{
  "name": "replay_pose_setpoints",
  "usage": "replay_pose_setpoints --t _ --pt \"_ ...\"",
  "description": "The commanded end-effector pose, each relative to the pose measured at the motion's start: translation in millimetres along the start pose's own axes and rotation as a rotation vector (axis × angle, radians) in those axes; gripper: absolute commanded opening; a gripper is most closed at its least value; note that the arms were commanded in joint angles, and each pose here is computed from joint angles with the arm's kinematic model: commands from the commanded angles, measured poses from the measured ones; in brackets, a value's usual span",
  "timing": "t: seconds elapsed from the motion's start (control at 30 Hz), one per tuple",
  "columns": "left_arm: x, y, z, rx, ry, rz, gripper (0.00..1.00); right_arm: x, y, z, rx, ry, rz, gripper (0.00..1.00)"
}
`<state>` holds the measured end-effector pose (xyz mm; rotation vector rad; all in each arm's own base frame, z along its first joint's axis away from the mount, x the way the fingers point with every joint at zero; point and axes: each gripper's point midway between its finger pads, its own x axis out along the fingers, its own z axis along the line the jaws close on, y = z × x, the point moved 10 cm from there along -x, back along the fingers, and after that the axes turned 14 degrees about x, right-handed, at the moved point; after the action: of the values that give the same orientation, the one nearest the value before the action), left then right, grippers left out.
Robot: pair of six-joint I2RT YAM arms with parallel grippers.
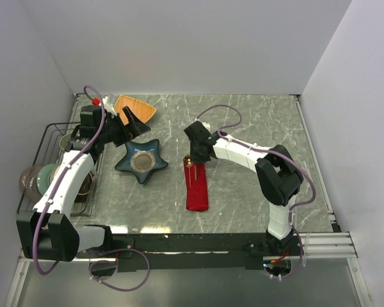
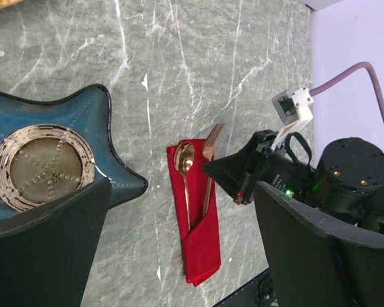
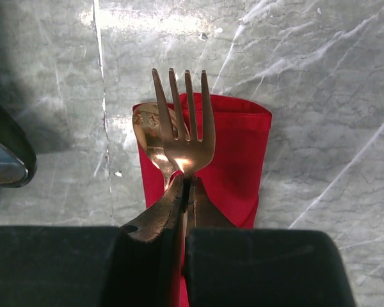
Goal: Fold the napkin into a case and place the utensils inside
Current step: Insert the knife into the folded napkin.
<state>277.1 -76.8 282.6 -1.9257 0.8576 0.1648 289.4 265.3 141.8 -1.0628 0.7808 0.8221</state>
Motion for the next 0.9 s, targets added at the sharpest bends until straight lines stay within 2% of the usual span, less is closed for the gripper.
replay_pose_setpoints --t 0.0,0.67,0.87 --pt "-9.8 -2.4 -3.2 0.021 0.008 -0.037 0.99 -20.2 -2.1 0.6 0.027 -0.024 -0.021 0.0" --pt "-6.1 2.5 2.1 0.016 0.007 -0.013 0.99 -0.4 21.7 -12.0 0.035 0.056 0.097 0.02" --pt "-5.7 6.8 3.9 0.014 0.003 -0.004 0.99 4.3 28.1 -13.7 0.04 0.074 0.136 0.09"
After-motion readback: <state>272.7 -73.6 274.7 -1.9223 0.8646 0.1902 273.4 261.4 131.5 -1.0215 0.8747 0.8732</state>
